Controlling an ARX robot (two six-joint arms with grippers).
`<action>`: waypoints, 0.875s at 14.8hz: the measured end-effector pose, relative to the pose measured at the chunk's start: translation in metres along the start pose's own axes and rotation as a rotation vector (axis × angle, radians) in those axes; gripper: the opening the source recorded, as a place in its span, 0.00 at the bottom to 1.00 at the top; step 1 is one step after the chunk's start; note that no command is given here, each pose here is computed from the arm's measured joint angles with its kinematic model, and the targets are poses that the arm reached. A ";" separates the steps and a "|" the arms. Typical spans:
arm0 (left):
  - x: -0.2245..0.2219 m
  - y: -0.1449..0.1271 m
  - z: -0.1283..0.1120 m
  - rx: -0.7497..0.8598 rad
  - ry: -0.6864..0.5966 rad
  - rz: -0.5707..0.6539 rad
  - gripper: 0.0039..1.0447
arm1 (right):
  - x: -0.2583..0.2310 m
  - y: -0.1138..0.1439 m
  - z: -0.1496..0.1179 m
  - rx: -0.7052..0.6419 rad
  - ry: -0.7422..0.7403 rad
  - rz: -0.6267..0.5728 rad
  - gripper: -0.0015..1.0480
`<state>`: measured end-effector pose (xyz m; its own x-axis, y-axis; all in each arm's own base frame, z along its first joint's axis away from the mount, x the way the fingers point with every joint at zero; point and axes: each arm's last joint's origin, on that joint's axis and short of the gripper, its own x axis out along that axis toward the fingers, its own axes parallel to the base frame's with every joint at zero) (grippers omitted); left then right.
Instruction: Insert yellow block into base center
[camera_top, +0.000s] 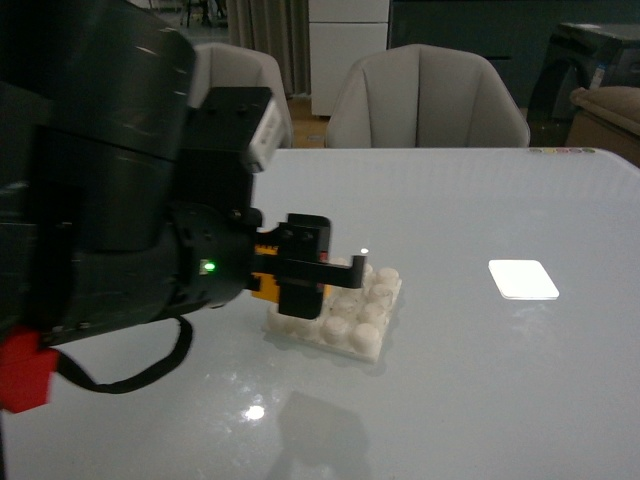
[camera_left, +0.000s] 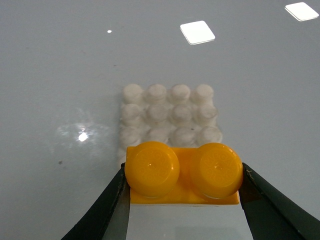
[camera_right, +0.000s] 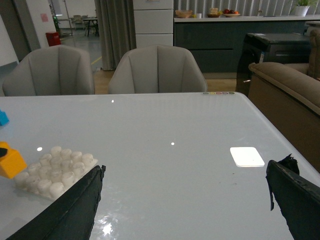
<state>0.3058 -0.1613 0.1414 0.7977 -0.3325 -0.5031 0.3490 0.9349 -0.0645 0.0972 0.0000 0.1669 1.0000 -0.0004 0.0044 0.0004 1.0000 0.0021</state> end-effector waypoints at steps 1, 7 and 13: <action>0.010 -0.009 0.001 0.010 0.003 -0.008 0.54 | 0.000 0.000 0.000 0.000 0.000 0.000 0.94; 0.057 -0.028 0.000 0.033 0.022 -0.016 0.54 | 0.000 0.000 0.000 0.000 0.000 0.000 0.94; 0.083 -0.007 -0.009 0.004 0.020 0.019 0.54 | 0.000 0.000 0.000 0.000 0.000 0.000 0.94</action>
<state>0.3654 -0.1943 0.0927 0.7941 -0.3118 -0.5217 0.3356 0.9406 -0.0514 0.0972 0.0000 0.1669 1.0000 -0.0004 0.0044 0.0004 1.0000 0.0021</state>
